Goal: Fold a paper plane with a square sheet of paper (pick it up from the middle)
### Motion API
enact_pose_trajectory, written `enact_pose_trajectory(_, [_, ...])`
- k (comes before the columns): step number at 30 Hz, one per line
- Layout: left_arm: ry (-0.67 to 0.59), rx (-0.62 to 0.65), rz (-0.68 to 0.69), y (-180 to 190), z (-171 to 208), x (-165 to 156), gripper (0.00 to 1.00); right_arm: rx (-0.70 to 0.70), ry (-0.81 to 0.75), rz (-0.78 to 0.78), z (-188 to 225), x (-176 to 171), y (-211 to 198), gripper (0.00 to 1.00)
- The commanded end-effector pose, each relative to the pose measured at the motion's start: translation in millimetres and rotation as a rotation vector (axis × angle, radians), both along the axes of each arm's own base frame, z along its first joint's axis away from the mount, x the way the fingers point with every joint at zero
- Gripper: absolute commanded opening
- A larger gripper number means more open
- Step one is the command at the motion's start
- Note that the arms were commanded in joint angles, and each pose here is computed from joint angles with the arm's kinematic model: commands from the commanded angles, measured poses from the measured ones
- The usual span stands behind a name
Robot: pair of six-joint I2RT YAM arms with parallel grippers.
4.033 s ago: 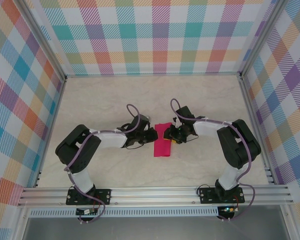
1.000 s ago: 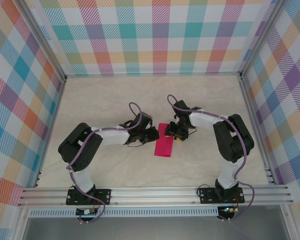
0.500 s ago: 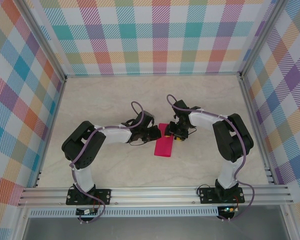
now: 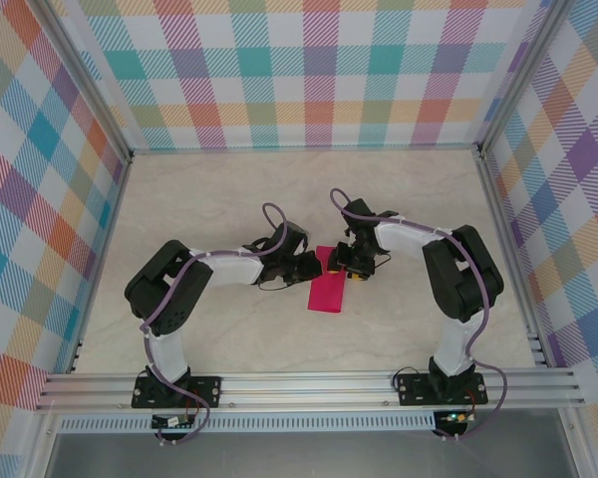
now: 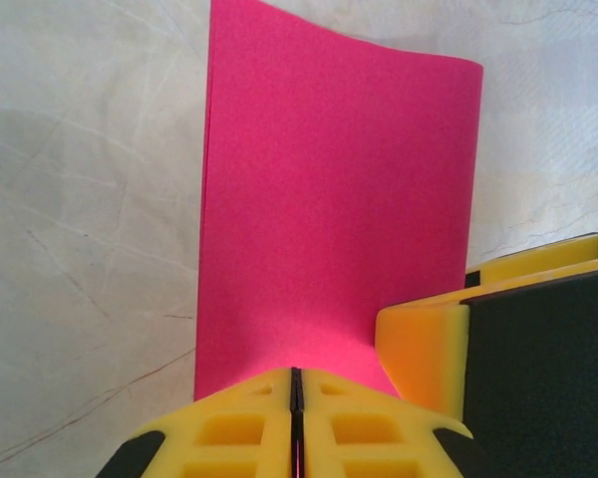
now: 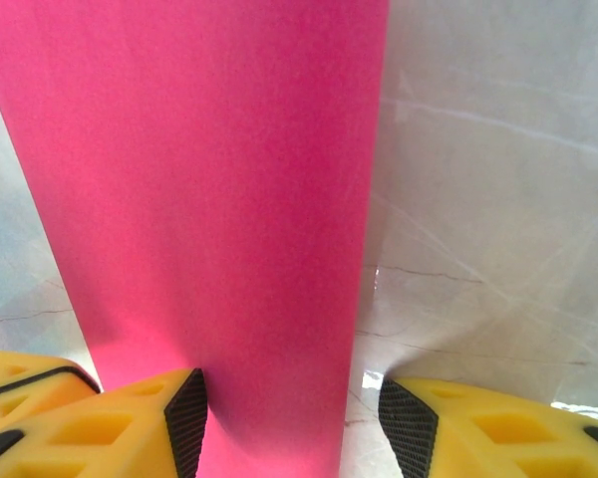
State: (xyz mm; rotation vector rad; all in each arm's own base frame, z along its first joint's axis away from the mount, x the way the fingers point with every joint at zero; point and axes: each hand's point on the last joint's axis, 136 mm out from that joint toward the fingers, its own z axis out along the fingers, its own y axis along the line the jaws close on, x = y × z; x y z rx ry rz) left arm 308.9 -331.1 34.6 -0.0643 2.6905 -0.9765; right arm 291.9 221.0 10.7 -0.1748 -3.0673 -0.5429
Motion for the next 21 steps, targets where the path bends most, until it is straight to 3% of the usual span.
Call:
enact_pose_trajectory(1, [0.004,-0.022,0.000,-4.1,2.3,6.5,0.09,-0.159,0.125,0.040,-65.7,-33.8,-25.4,0.56])
enact_pose_trajectory(21, [0.031,-0.015,-0.013,-5.5,-5.4,3.4,0.07,-0.179,0.143,0.062,-74.0,-37.9,-27.1,0.56])
